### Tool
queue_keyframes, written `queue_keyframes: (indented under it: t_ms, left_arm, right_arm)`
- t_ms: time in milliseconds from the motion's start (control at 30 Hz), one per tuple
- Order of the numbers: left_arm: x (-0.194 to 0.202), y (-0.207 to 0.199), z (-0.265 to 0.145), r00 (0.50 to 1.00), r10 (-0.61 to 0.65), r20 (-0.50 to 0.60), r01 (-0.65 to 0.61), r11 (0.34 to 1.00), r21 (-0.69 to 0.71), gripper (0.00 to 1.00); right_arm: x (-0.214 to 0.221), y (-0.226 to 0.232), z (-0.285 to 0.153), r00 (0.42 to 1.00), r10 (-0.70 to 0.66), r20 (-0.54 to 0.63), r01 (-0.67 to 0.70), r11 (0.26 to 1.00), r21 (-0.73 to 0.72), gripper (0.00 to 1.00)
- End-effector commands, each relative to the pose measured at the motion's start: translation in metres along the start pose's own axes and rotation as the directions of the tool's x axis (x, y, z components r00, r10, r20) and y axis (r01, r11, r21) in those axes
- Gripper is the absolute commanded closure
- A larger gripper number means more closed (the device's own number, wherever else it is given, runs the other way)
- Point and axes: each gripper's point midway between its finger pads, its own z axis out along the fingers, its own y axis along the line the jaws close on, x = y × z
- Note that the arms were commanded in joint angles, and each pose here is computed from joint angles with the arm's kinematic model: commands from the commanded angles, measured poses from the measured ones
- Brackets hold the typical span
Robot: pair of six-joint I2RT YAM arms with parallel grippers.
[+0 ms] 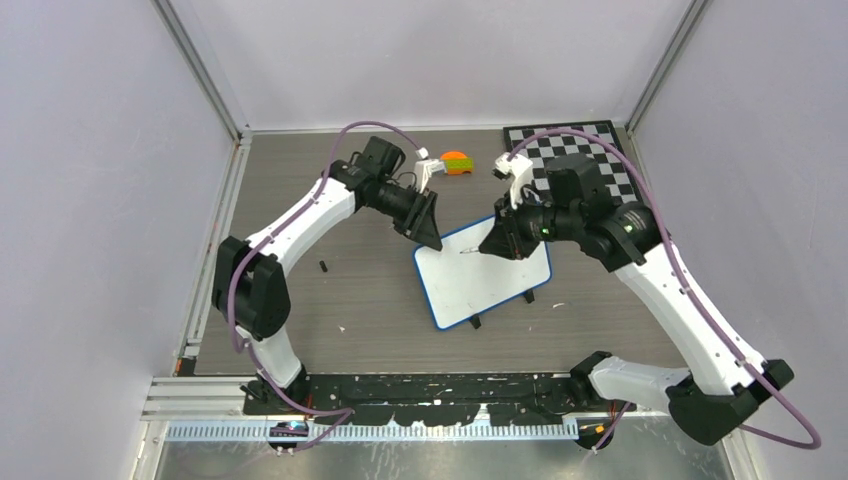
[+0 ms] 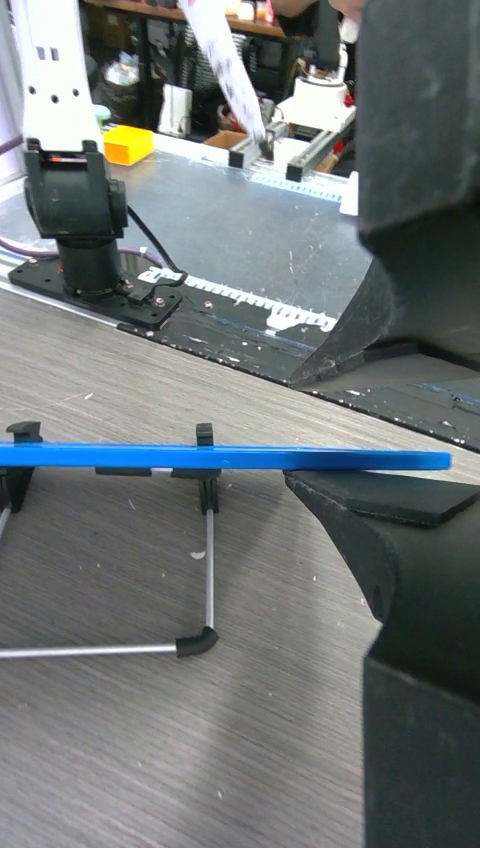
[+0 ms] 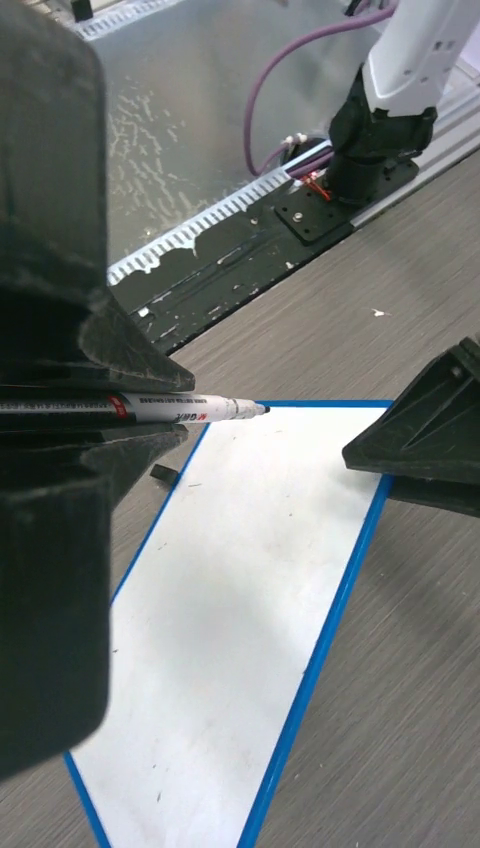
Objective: Write a sentence on the whiteboard
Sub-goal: Adjust the whiteboard at the center of the board.
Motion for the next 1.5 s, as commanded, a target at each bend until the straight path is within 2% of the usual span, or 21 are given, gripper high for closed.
queue_keyframes:
  t_ms: [0,133,233,333,633,867,933,967,1000,1067,1167,1267,1467]
  left_arm:
    - [-0.005,0.002,0.017,0.999,0.038,0.011,-0.038,0.999,-0.015,0.69]
    - [-0.011,0.017,0.024,0.999,0.04,0.02,-0.038,0.996,-0.08,0.83]
    - [-0.016,0.032,0.026,0.998,0.057,0.024,-0.053,0.985,-0.166,0.99]
    - [-0.025,0.045,0.022,0.997,0.073,0.029,-0.064,0.969,-0.238,1.0]
    - [-0.047,0.07,0.024,0.99,0.141,0.008,-0.13,0.934,-0.333,1.0]
    - [-0.063,0.068,0.022,0.981,0.191,-0.019,-0.187,0.928,-0.323,1.0]
    - [-0.06,0.063,0.022,0.977,0.207,-0.053,-0.213,0.935,-0.282,1.0]
    - [-0.06,0.057,0.021,0.973,0.22,-0.073,-0.232,0.939,-0.253,1.0]
    - [-0.057,0.053,0.02,0.971,0.221,-0.096,-0.237,0.945,-0.225,0.95]
    - [-0.055,0.042,0.019,0.97,0.215,-0.117,-0.232,0.959,-0.162,0.78]
    - [-0.057,0.03,0.016,0.975,0.193,-0.11,-0.205,0.971,-0.12,0.61]
    - [-0.063,0.025,0.006,0.983,0.173,-0.065,-0.18,0.977,-0.113,0.55]
    - [-0.058,0.02,-0.003,0.992,0.127,-0.008,-0.127,0.988,-0.091,0.55]
  right_arm:
    - [0.006,0.008,-0.026,0.998,-0.061,0.029,0.062,0.998,-0.013,1.0]
    - [0.017,-0.007,-0.027,0.998,-0.056,0.014,0.055,0.997,0.052,1.0]
    - [0.022,-0.017,-0.029,0.999,-0.036,0.013,0.035,0.996,0.087,1.0]
    - [0.022,-0.022,-0.032,0.999,-0.024,0.023,0.022,0.994,0.106,1.0]
    - [0.022,-0.03,-0.035,0.999,-0.019,0.031,0.014,0.991,0.131,1.0]
    - [0.022,-0.049,-0.026,0.998,0.008,0.058,-0.019,0.979,0.202,1.0]
    - [0.021,-0.059,-0.019,0.998,0.011,0.068,-0.026,0.972,0.232,1.0]
    - [0.021,-0.062,-0.016,0.997,0.01,0.072,-0.027,0.971,0.24,1.0]
    - [0.02,-0.065,-0.014,0.997,0.01,0.08,-0.029,0.969,0.246,1.0]
    - [0.015,-0.069,-0.01,0.995,0.004,0.104,-0.031,0.966,0.257,1.0]
    - [0.007,-0.069,-0.008,0.991,0.003,0.131,-0.036,0.967,0.251,1.0]
    - [-0.003,-0.07,-0.001,0.986,0.028,0.163,-0.066,0.969,0.237,1.0]
    - [-0.01,-0.061,0.023,0.984,0.041,0.173,-0.062,0.991,0.116,1.0]
